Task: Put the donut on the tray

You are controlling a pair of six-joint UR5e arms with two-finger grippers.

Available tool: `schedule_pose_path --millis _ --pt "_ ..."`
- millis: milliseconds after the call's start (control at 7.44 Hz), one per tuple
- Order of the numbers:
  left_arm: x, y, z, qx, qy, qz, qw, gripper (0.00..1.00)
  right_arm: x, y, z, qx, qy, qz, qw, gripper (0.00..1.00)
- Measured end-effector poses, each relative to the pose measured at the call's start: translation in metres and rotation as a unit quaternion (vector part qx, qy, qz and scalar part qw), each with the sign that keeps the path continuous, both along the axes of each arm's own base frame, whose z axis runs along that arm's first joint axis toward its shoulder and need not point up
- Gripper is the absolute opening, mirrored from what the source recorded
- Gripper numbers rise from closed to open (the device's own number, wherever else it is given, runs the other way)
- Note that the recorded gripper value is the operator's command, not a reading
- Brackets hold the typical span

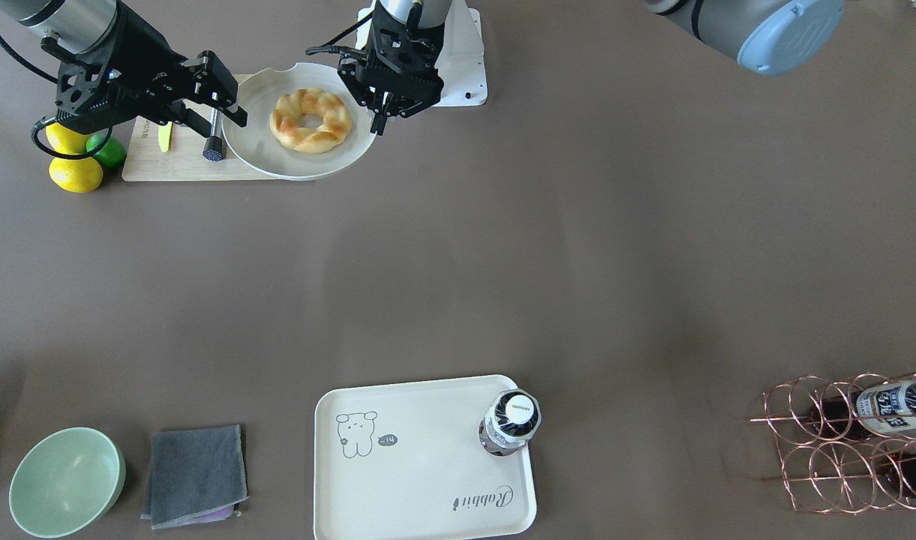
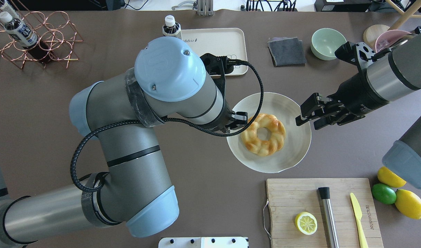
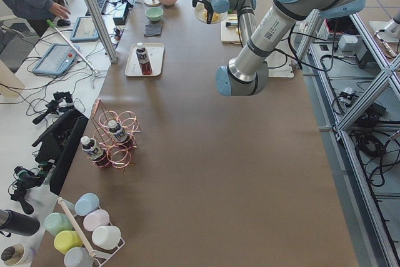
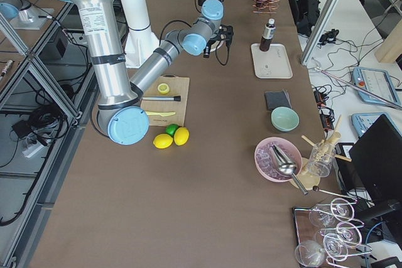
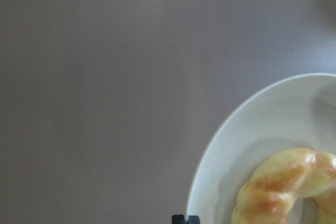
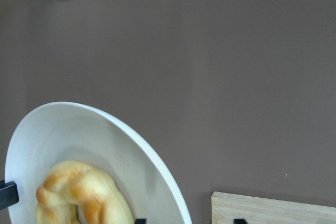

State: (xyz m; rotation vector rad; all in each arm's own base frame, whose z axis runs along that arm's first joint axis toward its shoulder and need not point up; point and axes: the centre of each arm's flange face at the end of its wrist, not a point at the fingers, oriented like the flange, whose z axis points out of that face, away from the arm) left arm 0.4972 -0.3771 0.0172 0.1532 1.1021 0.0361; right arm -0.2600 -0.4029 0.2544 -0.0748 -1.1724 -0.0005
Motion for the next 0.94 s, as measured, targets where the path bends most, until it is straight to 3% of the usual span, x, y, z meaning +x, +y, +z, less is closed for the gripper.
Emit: schedule_pose_path --millis 134,269,672,807,941 --pt "-0.0004 0.0002 -0.0005 0.000 0.001 0.000 1.0000 0.00 -0.0007 0.0009 -0.0002 0.001 0.000 -0.001 1.0000 0.06" --pt "-0.0006 0.0004 -0.0008 0.001 0.001 0.000 1.0000 0.00 -0.0001 0.0021 -0.0016 0.002 -0.001 -0.001 1.0000 0.00" --pt "-0.0021 0.0013 -0.0046 0.001 0.004 0.001 1.0000 0.00 0.0010 0.0046 -0.0039 0.004 -0.003 -0.003 1.0000 0.00" --pt "-0.0025 0.0016 -0.0057 0.001 0.006 0.001 1.0000 0.11 0.0012 0.0050 -0.0044 0.004 -0.004 -0.003 1.0000 0.00" --pt "-0.0027 0.0018 -0.0063 0.001 0.006 0.001 1.0000 0.84 0.0012 0.0054 -0.0047 0.004 -0.005 -0.004 1.0000 0.00"
